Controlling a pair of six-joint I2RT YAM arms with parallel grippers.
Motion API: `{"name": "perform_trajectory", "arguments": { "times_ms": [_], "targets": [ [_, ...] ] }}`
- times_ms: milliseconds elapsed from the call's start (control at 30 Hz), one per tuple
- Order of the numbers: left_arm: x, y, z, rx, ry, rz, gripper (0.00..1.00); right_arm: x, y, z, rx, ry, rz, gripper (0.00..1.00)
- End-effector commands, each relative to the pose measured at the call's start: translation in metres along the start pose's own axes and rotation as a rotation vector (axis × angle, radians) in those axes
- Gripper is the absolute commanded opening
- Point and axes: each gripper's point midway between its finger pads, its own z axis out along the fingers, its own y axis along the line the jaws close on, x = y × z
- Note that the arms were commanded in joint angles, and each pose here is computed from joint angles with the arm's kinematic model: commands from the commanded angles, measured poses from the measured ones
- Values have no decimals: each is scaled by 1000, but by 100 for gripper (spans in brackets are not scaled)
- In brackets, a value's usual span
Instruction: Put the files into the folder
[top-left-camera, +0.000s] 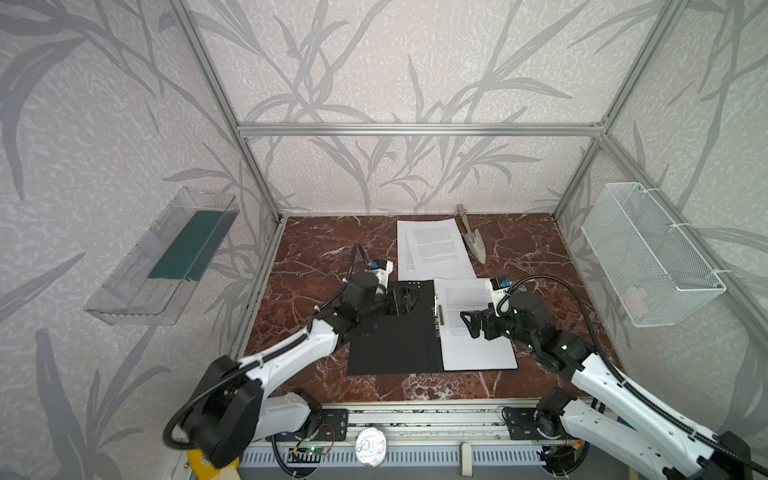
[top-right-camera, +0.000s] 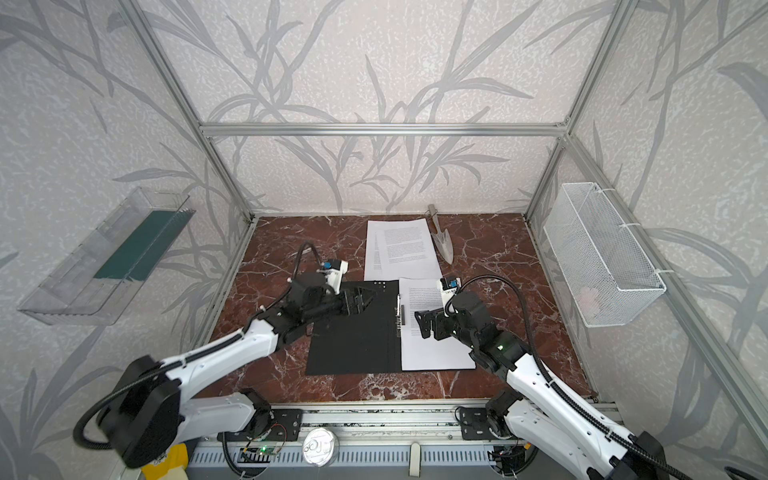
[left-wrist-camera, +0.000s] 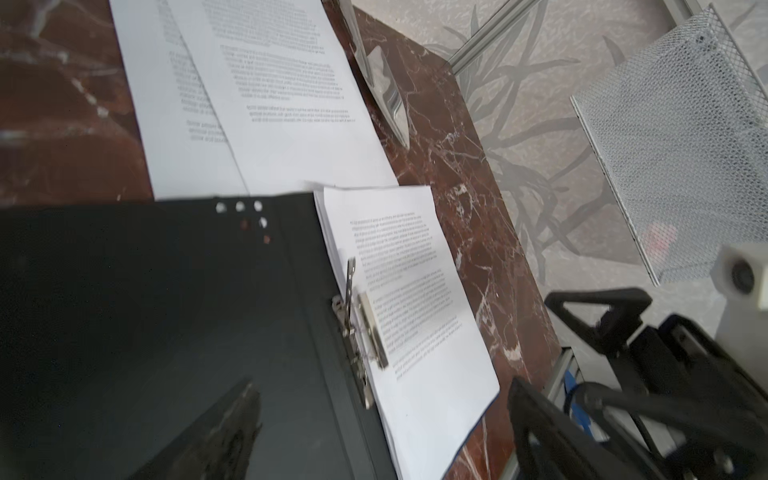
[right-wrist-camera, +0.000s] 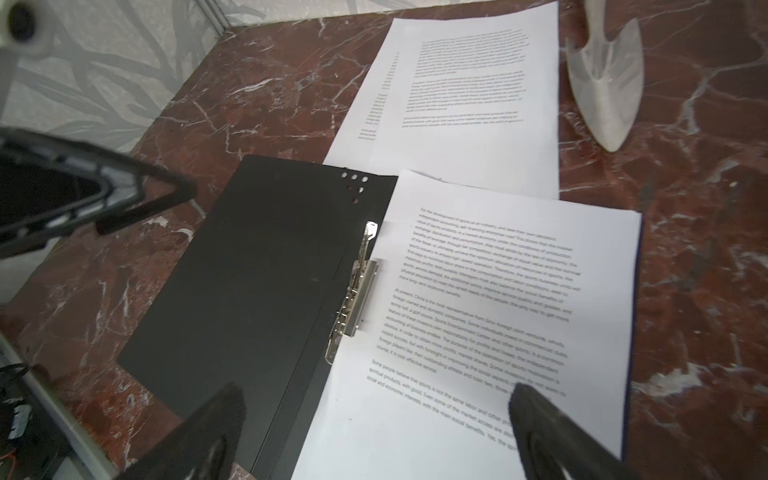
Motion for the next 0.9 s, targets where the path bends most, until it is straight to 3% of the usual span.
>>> {"name": "perform_trajectory", "arguments": {
  "times_ms": [0,133,333,567,867],
  "targets": [
    [-19,19,34,-50,64,-38,86,-16,15,-3,-91,-85,-9,99],
    [-52,46,87,-32,130,-138,75,-13,11,-3,-92,-123,5,99],
    [-71,95,136,-165,247,-140,74,-3,12,10,-115,-92,29,99],
    [-72,109,158,-165,339,-169,74,4,11,22,-119,-52,48,100],
    [-61,109,178,-101,390,-205,73,-2,-6,13,-59,-103,78,99]
  ]
}}
